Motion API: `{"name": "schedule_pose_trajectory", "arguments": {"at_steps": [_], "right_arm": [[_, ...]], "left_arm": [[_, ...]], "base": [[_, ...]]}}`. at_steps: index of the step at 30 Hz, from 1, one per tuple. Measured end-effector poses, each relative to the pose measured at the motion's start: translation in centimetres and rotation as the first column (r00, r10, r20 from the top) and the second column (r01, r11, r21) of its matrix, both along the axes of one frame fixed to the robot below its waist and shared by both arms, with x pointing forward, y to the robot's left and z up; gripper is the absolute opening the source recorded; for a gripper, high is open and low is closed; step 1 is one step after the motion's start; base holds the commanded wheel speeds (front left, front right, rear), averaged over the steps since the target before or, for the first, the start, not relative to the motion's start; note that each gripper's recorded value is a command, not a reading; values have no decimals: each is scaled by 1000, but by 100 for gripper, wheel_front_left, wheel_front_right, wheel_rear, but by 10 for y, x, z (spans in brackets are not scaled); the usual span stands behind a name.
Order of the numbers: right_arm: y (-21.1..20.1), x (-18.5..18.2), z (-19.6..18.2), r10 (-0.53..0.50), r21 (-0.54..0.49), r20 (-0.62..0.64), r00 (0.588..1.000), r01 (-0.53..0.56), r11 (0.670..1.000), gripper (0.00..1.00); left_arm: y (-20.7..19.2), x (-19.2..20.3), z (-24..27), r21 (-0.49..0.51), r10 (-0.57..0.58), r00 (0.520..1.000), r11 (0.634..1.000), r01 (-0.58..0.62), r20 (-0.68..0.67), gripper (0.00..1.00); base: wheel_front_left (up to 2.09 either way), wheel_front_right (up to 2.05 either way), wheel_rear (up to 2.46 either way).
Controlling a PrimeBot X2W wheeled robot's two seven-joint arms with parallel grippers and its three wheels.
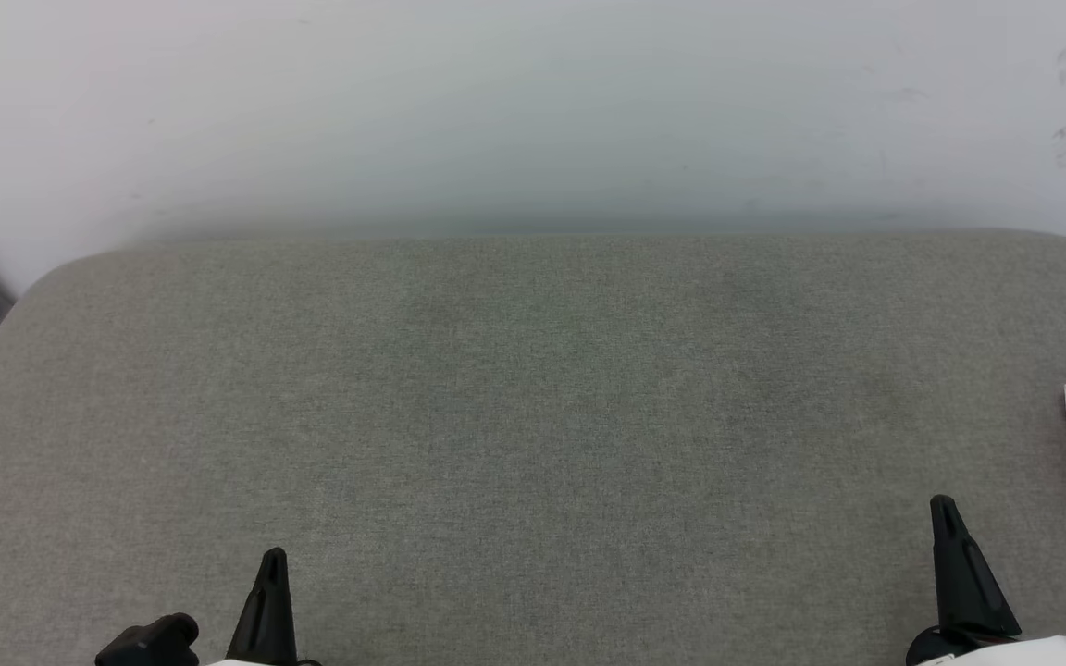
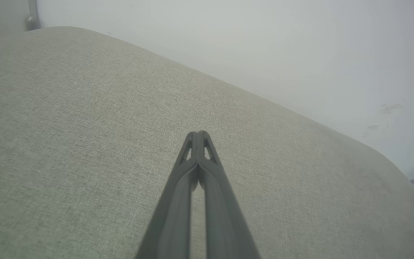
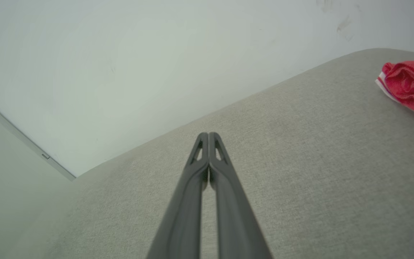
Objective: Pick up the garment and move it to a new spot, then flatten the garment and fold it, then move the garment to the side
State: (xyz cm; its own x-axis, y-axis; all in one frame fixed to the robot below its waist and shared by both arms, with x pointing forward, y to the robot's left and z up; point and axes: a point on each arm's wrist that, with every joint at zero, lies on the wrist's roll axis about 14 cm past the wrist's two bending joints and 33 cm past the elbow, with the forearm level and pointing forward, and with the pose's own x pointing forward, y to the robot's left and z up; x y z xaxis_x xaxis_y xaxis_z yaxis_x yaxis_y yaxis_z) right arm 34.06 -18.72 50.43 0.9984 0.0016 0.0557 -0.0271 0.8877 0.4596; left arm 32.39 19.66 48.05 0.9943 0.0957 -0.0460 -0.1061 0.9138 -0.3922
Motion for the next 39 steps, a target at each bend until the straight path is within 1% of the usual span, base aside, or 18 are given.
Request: {"name": "schedule_pose_trajectory", "arguments": {"at_steps": [8, 17, 29, 39], "right_arm": [[-3, 6, -2, -7, 125, -17, 1000, 9, 992, 0], [-5, 12, -3, -9, 252, -32, 999, 17, 968, 0], [-7, 17, -6, -6, 399, -53, 999, 27, 916, 0], [-8, 23, -5, 0, 503, -56, 998, 28, 864, 0]], "left_arm": [[2, 7, -2, -131, 4, 1000, 991, -5, -8, 0], [3, 15, -1, -268, 7, 1000, 963, -9, -8, 0], [4, 22, -1, -424, 8, 1000, 906, -12, -11, 0], [4, 30, 3, -534, 5, 1000, 845, -3, 3, 0]], "base": [[0, 0, 0], [0, 0, 0], [0, 0, 0], [0, 0, 0]]}}
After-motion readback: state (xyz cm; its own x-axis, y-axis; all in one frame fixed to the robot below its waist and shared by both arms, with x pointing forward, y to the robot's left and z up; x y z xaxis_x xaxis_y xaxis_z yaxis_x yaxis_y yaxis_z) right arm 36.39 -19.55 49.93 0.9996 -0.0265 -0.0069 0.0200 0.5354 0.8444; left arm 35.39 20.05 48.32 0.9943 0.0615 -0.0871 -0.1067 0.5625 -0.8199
